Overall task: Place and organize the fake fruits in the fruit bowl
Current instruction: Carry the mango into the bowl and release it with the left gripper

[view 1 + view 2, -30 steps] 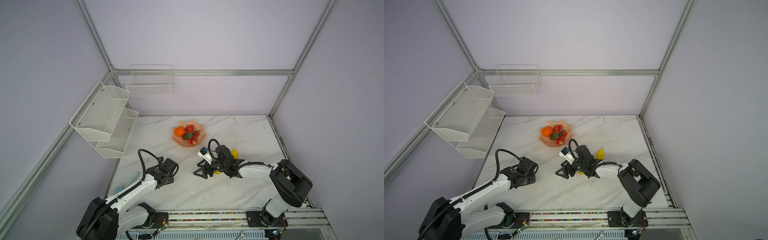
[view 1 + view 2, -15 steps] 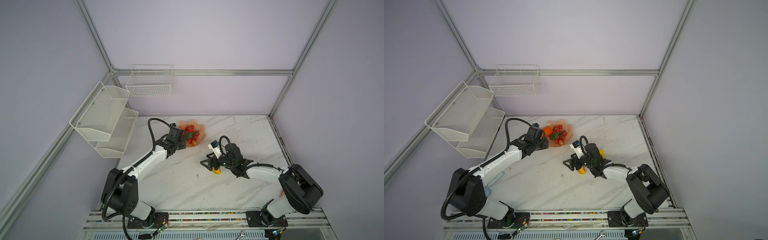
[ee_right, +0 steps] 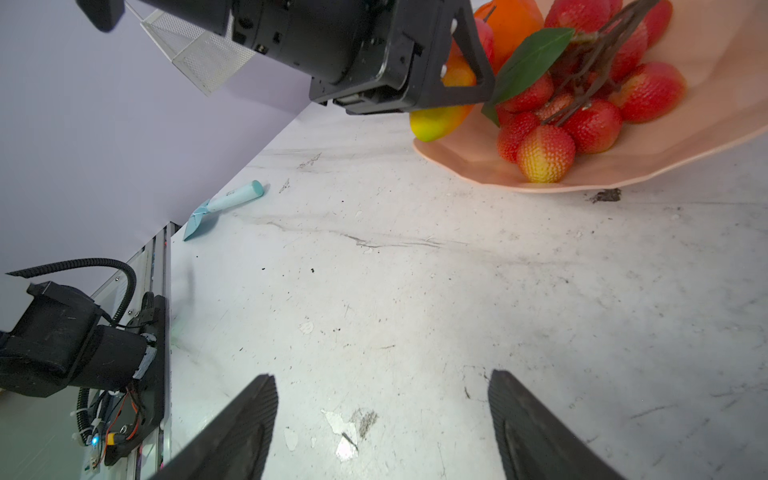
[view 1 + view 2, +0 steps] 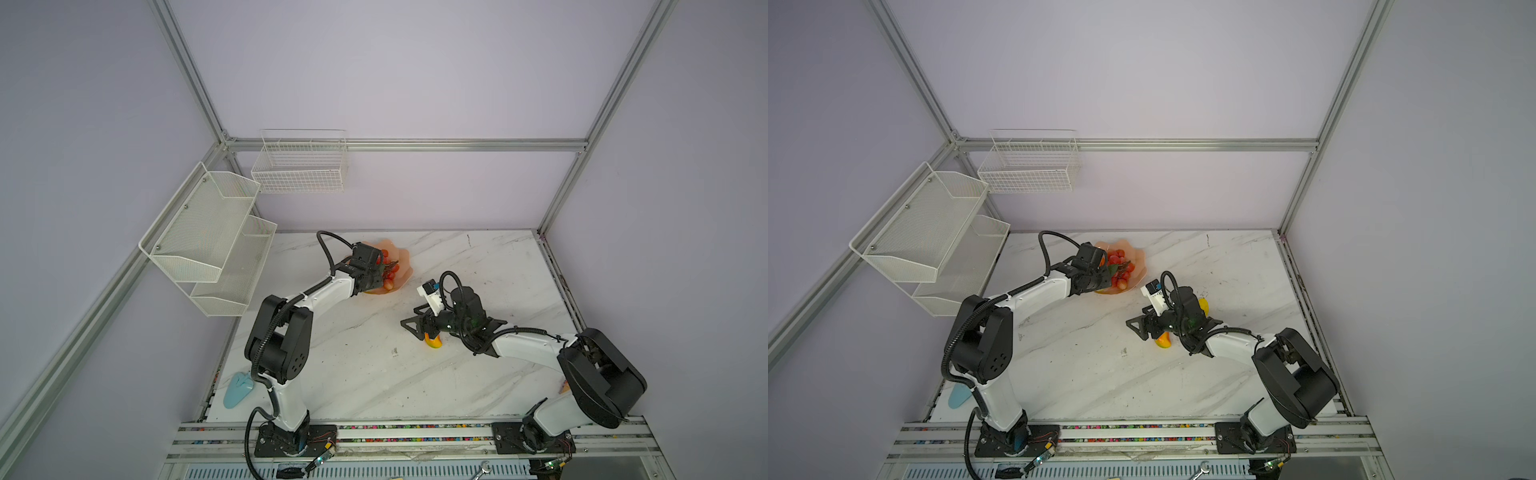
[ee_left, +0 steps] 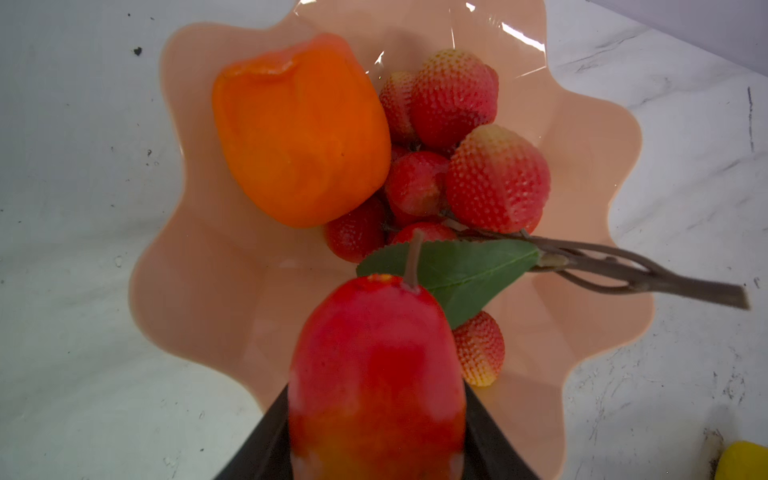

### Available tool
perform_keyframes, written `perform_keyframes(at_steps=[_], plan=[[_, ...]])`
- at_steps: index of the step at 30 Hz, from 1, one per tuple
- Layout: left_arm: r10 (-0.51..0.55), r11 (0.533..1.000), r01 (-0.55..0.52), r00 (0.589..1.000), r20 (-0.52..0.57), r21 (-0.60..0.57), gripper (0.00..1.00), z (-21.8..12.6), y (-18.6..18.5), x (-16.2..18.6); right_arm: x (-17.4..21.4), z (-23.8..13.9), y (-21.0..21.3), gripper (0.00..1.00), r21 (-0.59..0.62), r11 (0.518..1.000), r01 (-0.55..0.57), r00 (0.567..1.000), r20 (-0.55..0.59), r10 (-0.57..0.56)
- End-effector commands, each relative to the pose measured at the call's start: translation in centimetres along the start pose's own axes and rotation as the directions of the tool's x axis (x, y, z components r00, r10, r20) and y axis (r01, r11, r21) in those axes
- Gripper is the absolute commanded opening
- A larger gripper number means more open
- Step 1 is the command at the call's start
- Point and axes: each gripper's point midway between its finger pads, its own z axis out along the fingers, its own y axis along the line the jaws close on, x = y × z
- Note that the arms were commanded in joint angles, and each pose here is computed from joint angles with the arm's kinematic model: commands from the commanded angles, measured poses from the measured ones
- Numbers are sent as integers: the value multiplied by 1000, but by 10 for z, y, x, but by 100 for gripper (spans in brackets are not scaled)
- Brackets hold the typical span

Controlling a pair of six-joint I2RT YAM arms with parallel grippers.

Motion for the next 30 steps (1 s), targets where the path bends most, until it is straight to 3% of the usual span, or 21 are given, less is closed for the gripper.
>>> perform_keyframes(at_steps=[1, 11, 18, 30], plan=[[-72, 996, 64, 991, 116, 63, 49, -8, -17, -41, -5, 3, -1, 83, -9, 1000, 7, 1000, 15, -7], [-78, 995, 73, 994, 75, 64, 52, 13, -19, -37, -2, 5, -3, 83, -6, 1000, 5, 1000, 4, -5], [-69, 996, 65, 995, 66, 59, 70, 13, -18, -34, -2, 6, -4, 83, -5, 1000, 1, 1000, 0, -1], [7, 999, -14, 984, 178, 40, 76, -42, -6, -54, -4, -10, -43, 83, 146, 988, -46, 998, 44, 40]])
